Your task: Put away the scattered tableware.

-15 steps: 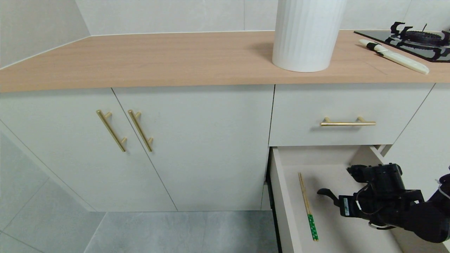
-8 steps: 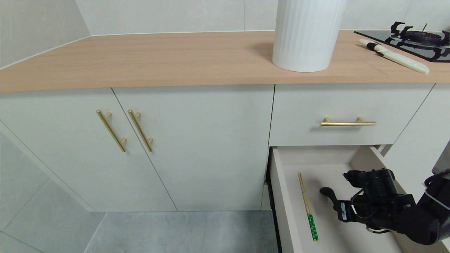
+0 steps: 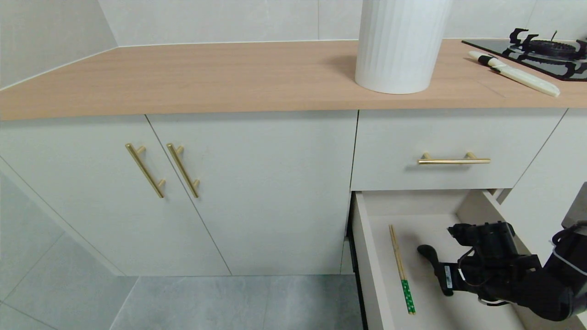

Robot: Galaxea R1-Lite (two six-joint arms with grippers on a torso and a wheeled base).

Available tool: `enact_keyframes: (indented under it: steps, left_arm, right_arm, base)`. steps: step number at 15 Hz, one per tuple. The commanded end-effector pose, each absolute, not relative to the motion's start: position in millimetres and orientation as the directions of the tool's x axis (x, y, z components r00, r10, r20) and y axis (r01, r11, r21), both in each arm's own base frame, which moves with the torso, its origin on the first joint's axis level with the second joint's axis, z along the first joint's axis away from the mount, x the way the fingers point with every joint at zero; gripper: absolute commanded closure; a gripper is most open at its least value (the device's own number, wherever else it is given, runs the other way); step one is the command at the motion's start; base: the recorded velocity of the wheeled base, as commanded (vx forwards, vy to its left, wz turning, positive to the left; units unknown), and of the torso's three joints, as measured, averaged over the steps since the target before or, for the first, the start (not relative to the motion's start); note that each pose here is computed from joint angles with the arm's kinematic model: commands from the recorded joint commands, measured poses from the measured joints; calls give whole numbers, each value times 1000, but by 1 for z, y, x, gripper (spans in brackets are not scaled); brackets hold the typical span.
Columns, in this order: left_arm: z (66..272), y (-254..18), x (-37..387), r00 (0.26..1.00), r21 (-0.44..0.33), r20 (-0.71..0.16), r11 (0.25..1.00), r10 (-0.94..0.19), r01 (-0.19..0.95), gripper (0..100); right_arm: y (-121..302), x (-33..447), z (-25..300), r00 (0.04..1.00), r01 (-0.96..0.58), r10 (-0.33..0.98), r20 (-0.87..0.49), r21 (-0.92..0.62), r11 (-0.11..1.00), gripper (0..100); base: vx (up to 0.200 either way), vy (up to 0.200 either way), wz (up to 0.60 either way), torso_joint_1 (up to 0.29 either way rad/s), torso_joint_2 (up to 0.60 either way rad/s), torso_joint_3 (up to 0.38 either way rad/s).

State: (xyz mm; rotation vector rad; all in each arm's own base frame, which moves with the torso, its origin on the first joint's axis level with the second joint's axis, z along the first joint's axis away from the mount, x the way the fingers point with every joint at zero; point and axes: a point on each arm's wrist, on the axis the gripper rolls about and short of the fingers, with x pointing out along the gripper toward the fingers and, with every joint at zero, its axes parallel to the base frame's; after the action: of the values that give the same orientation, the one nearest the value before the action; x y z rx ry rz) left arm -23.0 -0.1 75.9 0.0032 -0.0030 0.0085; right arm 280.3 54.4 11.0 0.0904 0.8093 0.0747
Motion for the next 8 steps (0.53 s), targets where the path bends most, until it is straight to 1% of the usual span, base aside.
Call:
enact_keyframes:
  steps: [1,4,6,8]
  left_arm:
    - [76,0,-23,1000,3,2,1000,9,-9,0]
    - [76,0,-23,1000,3,2,1000,9,-9,0]
    - [76,0,-23,1000,3,2,1000,9,-9,0]
    - [76,0,-23,1000,3,2,1000,9,-9,0]
  right_arm:
    - [54,279,13,692,-34,102,-714,110,993,0]
    - [54,277,18,703,-30,96,-704,105,994,0]
    - [57,269,34,735,-49,109,-670,108,993,0]
    - [55,257,60,785,-65,124,-607,118,991,0]
  base:
    - [0,0,0,0,0,0]
    - [0,0,0,0,0,0]
    - [0,0,0,0,0,0]
    - [0,0,0,0,0,0]
